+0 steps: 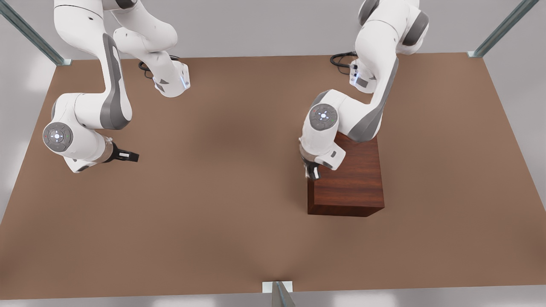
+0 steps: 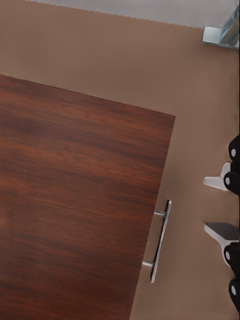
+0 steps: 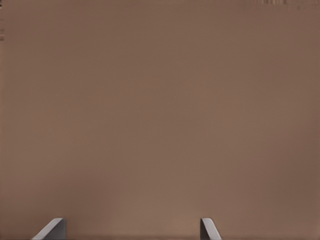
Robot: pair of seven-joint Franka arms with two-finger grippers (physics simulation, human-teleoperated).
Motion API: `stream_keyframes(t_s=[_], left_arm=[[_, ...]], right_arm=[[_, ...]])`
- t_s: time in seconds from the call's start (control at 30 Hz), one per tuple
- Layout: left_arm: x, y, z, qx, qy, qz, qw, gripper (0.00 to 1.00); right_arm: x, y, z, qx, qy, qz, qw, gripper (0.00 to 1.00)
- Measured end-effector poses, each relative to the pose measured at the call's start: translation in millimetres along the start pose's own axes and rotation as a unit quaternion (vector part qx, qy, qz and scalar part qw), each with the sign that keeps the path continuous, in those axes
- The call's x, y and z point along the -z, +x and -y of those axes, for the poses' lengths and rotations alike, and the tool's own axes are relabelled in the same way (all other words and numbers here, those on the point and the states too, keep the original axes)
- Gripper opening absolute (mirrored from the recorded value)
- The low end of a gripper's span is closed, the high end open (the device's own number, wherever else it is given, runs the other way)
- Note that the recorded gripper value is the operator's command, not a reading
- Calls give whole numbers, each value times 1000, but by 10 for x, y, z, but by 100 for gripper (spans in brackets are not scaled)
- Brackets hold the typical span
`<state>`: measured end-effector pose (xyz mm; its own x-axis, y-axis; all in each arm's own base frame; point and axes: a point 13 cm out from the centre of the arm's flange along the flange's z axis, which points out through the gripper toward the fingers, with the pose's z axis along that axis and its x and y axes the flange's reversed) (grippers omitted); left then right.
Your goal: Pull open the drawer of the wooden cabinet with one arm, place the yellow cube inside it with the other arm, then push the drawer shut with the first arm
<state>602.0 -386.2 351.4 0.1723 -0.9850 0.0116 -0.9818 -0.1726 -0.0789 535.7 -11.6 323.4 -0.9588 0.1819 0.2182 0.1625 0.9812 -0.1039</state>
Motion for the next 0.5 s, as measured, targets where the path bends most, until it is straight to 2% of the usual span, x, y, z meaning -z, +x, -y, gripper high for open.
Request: stream_keyframes(t_s=[0.07,0.13,0.2,0.33,0.5], left_arm=[[654,-883,487,27,4,-22,999,100],[966,-1860,796,32,-20,-40,998,100],[1051,-2442,839,-28,-43,-38,998,100],[1026,-2866,617,-194,-59,-60,977,100],[962,-2712,754,-383,-22,-72,921,100]], right_arm=[[1,0,0,2,0,0,1000,100],[0,0,0,4,0,0,1000,100],[3,-1,0,6,0,0,1000,100],[5,-1,1,10,0,0,1000,100],[3,-2,0,13,0,0,1000,100]])
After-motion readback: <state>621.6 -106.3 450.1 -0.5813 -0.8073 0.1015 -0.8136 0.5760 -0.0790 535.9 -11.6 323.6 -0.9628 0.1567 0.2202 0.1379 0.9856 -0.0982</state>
